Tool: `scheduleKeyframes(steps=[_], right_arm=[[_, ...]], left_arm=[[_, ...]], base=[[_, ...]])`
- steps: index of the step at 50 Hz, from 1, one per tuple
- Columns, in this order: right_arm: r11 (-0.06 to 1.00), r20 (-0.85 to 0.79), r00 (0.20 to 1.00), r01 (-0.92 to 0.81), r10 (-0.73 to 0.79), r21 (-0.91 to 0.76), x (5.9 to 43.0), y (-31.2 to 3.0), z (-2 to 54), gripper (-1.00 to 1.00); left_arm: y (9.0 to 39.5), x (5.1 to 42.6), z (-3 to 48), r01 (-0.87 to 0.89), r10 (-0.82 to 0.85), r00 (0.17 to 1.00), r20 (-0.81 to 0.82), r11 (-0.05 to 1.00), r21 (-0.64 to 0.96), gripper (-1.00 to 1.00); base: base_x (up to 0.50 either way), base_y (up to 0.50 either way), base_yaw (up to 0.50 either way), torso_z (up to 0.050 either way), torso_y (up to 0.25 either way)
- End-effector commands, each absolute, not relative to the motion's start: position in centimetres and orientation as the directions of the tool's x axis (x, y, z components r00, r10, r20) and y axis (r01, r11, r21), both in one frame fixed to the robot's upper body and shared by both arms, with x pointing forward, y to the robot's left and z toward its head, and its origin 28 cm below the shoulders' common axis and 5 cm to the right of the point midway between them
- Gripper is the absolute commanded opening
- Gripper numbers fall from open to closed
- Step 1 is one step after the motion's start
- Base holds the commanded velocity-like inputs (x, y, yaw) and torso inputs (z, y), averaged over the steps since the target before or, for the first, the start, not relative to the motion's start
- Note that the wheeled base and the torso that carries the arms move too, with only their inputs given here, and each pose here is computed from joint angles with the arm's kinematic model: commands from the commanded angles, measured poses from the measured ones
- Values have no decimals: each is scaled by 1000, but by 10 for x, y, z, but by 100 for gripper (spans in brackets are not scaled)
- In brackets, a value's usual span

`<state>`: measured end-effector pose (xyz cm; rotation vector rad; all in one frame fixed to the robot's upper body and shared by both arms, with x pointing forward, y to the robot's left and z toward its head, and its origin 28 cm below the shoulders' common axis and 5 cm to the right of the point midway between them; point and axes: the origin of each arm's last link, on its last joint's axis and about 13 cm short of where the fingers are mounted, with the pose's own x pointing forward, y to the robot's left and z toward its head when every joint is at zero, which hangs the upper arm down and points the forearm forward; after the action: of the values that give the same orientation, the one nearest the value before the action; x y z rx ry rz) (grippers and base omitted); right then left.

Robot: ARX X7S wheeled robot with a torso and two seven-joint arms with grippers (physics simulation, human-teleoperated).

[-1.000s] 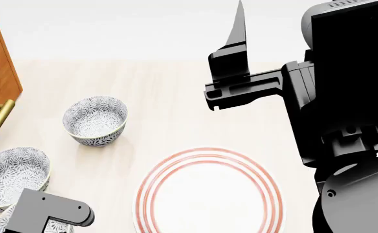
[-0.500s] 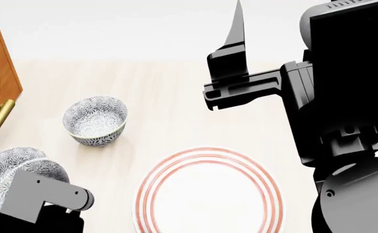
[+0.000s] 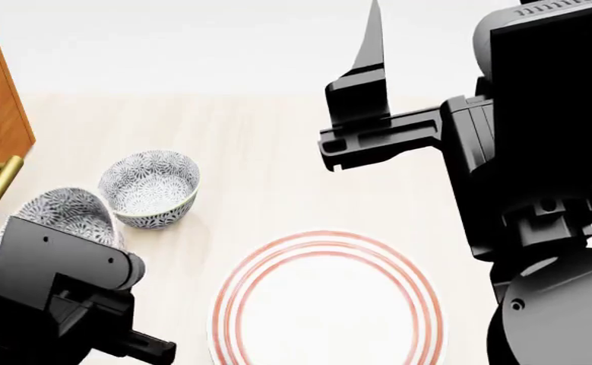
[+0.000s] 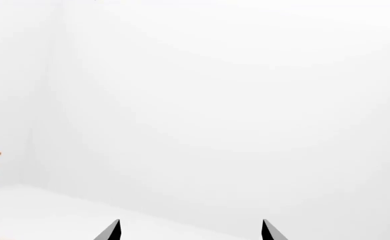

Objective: Put the bowl at the front on the plate.

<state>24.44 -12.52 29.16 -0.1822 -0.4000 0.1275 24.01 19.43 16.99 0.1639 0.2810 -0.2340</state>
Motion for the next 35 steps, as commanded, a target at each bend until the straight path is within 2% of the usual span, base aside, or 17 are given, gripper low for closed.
scheduleKeyframes(steps=[1, 17, 35], right_arm=[[977, 390, 907, -92, 162, -192, 245, -125, 292, 100], [979, 420, 892, -98, 167, -180, 249, -124, 295, 100], [979, 430, 887, -98, 167, -179, 248, -124, 294, 100]], left_arm=[[193, 248, 195, 272, -244, 948, -205, 955, 117, -100], [191, 264, 222, 285, -273, 954, -121, 954, 93, -100], [182, 286, 227, 309, -299, 950, -89, 944, 119, -100]], base=[[0, 0, 0, 0, 0], [0, 0, 0, 0, 0], [0, 0, 0, 0, 1]])
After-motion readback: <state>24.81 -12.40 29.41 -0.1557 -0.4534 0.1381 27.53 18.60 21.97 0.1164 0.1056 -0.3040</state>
